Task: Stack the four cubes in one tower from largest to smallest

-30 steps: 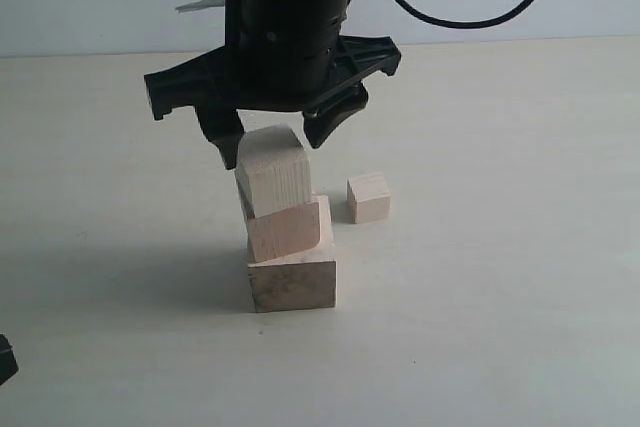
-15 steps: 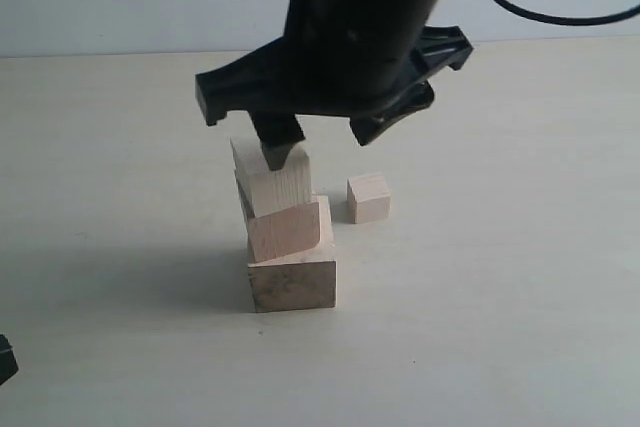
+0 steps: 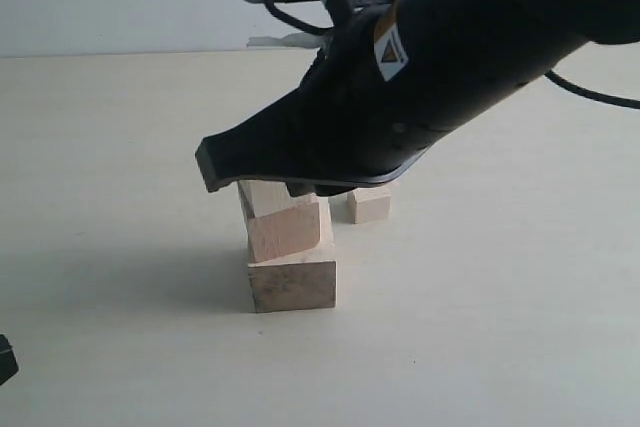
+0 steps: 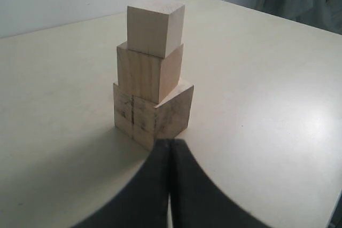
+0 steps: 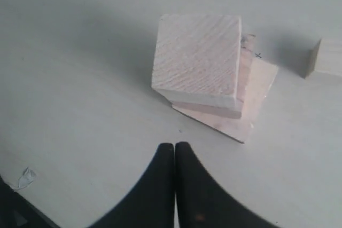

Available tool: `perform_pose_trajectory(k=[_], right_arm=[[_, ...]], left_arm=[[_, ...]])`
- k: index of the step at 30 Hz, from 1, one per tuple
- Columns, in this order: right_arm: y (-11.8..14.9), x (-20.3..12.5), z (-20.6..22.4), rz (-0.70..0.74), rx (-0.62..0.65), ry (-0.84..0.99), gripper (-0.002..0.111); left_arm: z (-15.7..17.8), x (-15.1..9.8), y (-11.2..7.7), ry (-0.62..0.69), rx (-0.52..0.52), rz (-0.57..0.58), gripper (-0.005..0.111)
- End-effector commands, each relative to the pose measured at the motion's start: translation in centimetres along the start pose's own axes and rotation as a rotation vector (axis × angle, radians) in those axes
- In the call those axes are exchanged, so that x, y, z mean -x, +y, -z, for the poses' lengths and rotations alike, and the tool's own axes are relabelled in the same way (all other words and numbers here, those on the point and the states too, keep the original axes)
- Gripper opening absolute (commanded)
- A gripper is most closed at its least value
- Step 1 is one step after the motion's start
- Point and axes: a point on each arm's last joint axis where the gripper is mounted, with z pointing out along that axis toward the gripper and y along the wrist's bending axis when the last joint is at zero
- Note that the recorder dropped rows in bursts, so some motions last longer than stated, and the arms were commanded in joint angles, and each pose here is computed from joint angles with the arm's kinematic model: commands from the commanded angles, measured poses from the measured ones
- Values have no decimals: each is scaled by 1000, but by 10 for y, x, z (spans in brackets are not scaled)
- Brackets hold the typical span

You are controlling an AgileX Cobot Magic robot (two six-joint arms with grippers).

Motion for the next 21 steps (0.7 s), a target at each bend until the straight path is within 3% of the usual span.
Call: perform_pose_trajectory(k=[1, 9, 21], right_arm=[[4, -1, -17, 23, 32, 20, 0], [7, -3, -44, 43, 42, 75, 0], [7, 0, -50, 49, 39, 56, 0]], left_arm=[[1, 1, 0, -11, 0, 5, 0], [1, 1, 0, -11, 0, 5, 0], [1, 1, 0, -11, 0, 5, 0]])
